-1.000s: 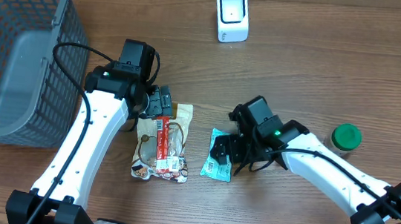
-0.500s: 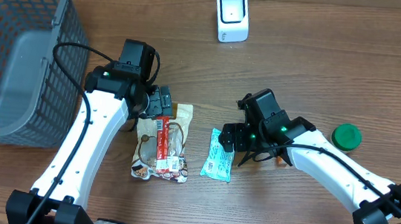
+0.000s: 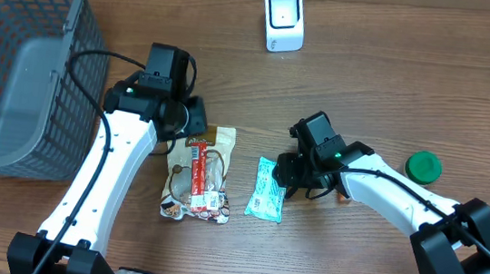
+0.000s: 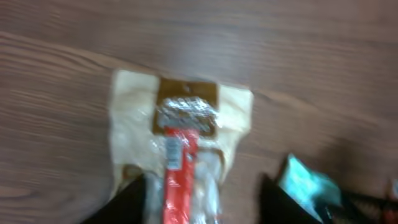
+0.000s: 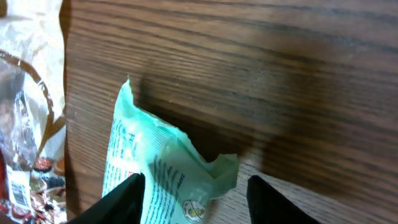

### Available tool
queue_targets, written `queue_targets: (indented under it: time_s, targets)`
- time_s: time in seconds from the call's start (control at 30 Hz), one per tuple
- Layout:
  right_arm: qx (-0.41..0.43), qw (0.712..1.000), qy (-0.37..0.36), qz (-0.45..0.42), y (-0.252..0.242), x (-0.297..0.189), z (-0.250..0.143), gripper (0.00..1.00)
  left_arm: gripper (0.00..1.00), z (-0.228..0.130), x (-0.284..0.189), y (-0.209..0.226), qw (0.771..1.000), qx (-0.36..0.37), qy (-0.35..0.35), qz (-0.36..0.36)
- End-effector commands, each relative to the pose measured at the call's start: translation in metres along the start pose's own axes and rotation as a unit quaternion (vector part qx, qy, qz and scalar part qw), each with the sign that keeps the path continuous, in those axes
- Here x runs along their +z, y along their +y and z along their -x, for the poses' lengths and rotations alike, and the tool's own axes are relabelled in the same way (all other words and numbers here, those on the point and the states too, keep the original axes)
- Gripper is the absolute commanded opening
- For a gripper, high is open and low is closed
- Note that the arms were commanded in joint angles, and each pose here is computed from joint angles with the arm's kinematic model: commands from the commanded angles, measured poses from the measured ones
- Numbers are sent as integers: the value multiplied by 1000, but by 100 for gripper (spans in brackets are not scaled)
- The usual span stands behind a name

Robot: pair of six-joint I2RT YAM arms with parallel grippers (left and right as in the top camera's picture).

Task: Scan the item barcode
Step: 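Move the left gripper to the wipes pack beside the right gripper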

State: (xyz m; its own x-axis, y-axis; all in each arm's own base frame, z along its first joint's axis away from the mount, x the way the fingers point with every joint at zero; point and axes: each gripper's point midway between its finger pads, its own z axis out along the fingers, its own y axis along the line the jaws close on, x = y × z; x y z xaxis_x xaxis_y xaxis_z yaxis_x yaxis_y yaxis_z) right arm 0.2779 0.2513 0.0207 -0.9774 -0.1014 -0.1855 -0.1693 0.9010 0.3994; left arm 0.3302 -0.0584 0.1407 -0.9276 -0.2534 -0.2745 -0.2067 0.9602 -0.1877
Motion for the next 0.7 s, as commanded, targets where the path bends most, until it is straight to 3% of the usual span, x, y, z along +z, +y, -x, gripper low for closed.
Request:
queue_targets:
  time_s: [0.0,0.2,0.37,0.43,0.6,0.67]
  targets:
    - [4,1000,2,2,1,2,-1,52,43,-16,-2,-24,997,17,44,-64]
    - [7,1000,10,-10,-6,11,-3,44,54,-45,-1,-28,994,33,91,-52]
    - [17,1000,15,-17,-10,17,-5,27,55,-61,-1,-39,991,60,109,-47]
    - [19,1000,8,-20,-12,17,-2,26,56,-64,-1,-44,990,72,110,-47]
    - [80,996,-14,-34,-30,12,13,9,58,-74,-1,-59,988,95,114,-53]
    - [105,994,-20,-36,-39,9,18,7,59,-78,-2,-64,986,103,116,-55]
